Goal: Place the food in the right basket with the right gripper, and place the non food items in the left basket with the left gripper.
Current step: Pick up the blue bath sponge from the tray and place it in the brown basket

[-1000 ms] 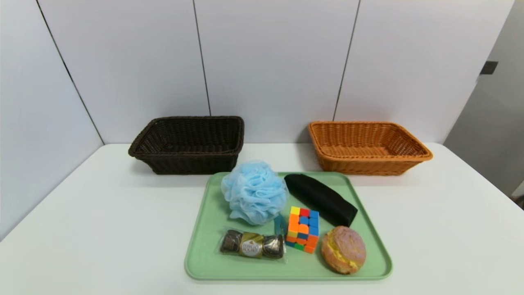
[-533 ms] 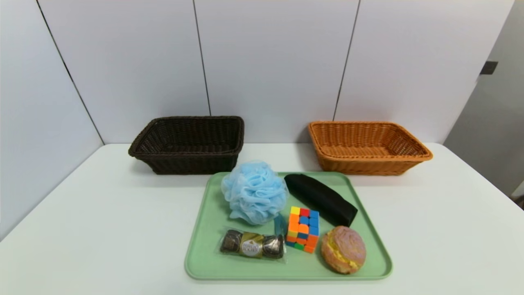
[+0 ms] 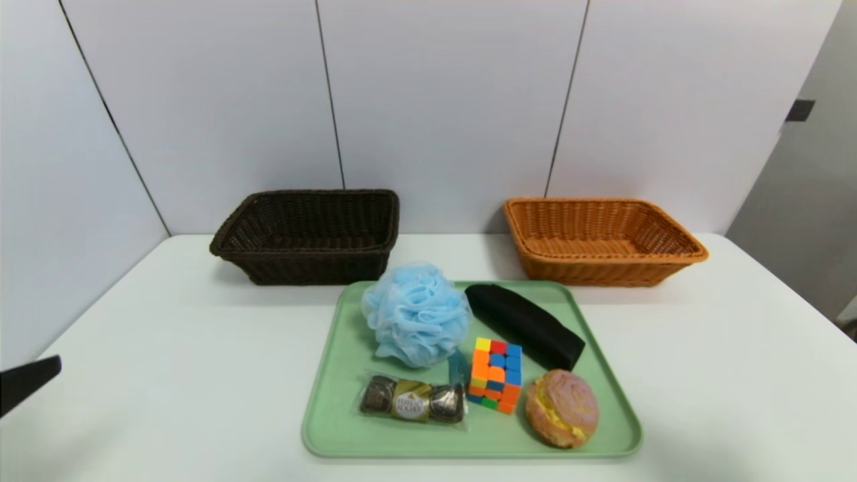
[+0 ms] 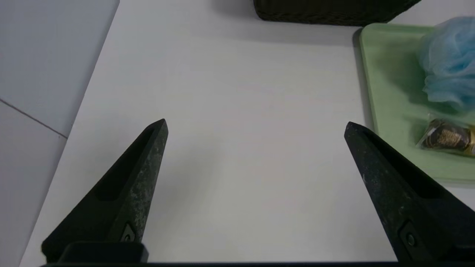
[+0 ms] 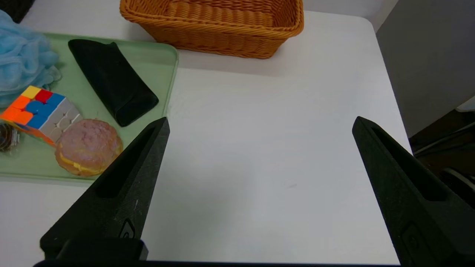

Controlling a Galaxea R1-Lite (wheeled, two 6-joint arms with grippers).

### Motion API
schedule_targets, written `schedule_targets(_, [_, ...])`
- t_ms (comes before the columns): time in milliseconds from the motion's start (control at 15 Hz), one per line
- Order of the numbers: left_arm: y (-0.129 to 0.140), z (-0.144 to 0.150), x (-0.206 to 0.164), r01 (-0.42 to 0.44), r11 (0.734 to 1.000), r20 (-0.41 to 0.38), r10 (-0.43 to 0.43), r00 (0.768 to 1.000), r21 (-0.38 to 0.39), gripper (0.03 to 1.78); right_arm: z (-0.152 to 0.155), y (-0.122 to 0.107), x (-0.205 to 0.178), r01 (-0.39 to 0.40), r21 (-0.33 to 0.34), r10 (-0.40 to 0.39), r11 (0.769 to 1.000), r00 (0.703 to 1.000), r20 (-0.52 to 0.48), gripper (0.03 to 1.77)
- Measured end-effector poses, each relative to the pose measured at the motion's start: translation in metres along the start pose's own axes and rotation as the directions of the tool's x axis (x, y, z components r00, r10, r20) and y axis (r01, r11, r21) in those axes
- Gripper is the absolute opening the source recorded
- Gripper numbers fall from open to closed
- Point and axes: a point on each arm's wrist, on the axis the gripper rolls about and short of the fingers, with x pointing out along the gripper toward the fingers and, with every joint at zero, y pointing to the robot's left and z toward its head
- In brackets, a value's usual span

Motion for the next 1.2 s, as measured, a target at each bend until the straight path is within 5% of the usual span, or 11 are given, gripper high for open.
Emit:
schedule_targets(267, [-0.007, 0.05, 0.047, 0.007, 1.0, -0.086, -0.007, 0.996, -0.001, 1.69, 0.037, -0.005, 0.037, -0.027, 0.016, 0.029, 0.999, 0.992, -0.126, 1.7])
schedule_targets(533, [-0.032, 0.072, 0.09, 0.108, 0.994, -0.172, -0.106, 0.979, 0.002, 1.69, 0.056, 0.002, 0.07, -0.185, 0.023, 0.187, 0.982, 0.968, -0.17, 1.7])
schedule_targets(867, [-0.079, 0.086, 0.117, 0.25, 0.968, -0.226, -0.245, 0.943, -0.008, 1.69, 0.065, 0.03, 0.088, -0.374, -0.028, 0.362, 0.927, 0.911, -0.195, 1.7])
schedule_targets(1200, [-0.118, 0.076, 0.136, 0.287, 0.958, -0.294, -0.279, 0.914, -0.016, 1.69, 0.072, 0.056, 0.085, -0.499, -0.078, 0.477, 0.863, 0.857, -0.198, 1.7])
